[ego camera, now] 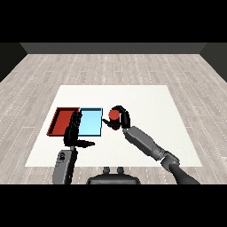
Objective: Pick the red can and put it in the red box
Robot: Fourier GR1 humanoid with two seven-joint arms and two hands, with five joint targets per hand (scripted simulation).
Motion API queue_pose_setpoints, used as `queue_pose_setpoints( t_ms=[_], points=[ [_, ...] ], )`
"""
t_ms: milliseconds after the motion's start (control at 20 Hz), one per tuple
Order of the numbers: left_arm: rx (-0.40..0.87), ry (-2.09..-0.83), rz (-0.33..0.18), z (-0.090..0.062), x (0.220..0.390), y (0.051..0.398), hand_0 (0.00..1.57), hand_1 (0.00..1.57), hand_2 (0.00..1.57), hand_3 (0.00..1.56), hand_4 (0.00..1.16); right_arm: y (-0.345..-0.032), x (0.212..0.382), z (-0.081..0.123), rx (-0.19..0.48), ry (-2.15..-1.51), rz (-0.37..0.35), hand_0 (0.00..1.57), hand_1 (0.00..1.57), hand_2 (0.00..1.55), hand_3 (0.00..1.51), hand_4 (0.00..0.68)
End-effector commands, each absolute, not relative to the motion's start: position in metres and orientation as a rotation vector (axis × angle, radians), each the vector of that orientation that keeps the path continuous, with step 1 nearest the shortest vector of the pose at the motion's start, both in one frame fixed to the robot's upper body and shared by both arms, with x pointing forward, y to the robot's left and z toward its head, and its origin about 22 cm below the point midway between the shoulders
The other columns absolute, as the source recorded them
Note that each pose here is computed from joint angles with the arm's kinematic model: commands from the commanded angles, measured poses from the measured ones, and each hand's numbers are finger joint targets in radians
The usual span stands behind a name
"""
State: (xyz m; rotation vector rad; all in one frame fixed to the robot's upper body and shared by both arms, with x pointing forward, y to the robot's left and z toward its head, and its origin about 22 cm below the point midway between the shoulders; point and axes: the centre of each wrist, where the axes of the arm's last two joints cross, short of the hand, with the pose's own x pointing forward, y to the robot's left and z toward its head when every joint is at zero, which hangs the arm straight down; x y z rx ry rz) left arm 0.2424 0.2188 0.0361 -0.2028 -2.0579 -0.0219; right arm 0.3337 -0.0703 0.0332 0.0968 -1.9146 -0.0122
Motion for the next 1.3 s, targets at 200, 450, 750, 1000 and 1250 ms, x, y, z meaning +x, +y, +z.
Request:
queue_pose_setpoints(
  t_ms=[200,450,750,1000,1250],
  points=[
    [-0.230,-2.022,-0.107,0.055,0.245,0.183,0.00,0.00,0.00,0.00,0.00,-0.097,0.307,0.064,0.113,-2.006,-0.022,1.44,1.44,1.41,1.38,0.622],
    [-0.203,-1.972,-0.145,0.042,0.248,0.156,0.00,0.00,0.00,0.00,0.00,-0.103,0.308,0.064,0.117,-2.011,-0.034,1.44,1.44,1.41,1.38,0.622],
    [-0.227,-1.893,-0.163,0.057,0.263,0.139,0.00,0.00,0.00,0.00,0.00,-0.117,0.314,0.069,0.153,-2.064,-0.018,1.44,1.44,1.43,1.40,0.632],
    [-0.241,-1.874,-0.183,0.031,0.265,0.117,0.00,0.00,0.00,0.00,0.00,-0.095,0.283,0.065,0.179,-2.085,-0.019,1.44,1.44,1.43,1.40,0.616],
    [-0.222,-1.853,-0.199,0.006,0.248,0.113,0.00,0.00,0.00,0.00,0.00,-0.091,0.278,0.078,0.195,-2.113,-0.008,1.45,1.45,1.44,1.39,0.651]
  ],
)
